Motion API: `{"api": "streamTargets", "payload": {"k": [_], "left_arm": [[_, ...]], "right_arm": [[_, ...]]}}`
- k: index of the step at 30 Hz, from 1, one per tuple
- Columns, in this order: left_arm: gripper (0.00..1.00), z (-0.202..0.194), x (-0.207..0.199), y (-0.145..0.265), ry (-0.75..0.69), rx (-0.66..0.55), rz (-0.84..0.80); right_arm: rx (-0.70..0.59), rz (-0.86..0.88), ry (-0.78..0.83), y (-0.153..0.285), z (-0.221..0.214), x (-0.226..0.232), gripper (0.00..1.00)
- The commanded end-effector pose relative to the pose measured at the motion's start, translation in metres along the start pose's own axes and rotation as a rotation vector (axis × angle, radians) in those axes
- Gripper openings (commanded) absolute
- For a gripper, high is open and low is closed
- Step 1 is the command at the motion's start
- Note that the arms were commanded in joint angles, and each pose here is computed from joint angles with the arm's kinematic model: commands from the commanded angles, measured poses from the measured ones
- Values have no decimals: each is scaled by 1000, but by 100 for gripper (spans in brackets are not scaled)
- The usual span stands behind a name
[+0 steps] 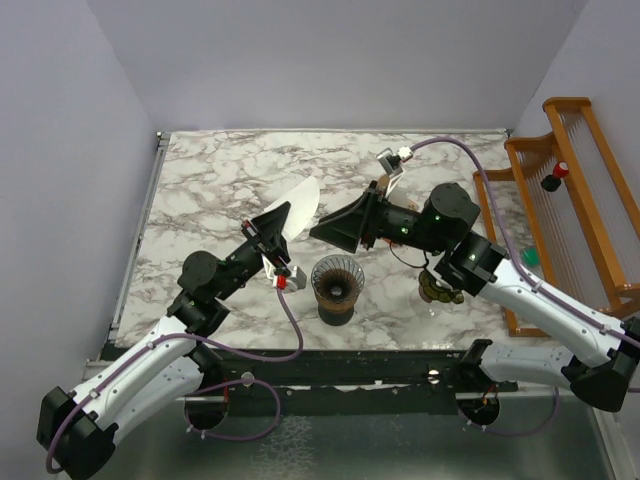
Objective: Place the coffee filter in the dripper
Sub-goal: Place the coffee filter in the coffee dripper.
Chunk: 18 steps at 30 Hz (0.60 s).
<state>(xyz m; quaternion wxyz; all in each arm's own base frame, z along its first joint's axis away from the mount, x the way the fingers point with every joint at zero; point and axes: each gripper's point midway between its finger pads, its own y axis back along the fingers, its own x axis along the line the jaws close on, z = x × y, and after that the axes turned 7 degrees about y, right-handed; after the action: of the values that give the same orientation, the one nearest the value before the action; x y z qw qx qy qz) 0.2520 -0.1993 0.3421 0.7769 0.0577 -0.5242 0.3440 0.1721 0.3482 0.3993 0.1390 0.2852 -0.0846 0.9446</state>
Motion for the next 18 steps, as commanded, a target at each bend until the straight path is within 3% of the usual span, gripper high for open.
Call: {"api": "streamTargets", "payload": {"k": [1, 18], "left_arm": [[0, 3, 1, 2, 11, -14, 13], [0, 9, 1, 3, 41, -40, 11]], "right_arm": [[-27, 29, -9, -8, 4, 6, 67], [-31, 6, -11, -18, -3, 0, 66]]}}
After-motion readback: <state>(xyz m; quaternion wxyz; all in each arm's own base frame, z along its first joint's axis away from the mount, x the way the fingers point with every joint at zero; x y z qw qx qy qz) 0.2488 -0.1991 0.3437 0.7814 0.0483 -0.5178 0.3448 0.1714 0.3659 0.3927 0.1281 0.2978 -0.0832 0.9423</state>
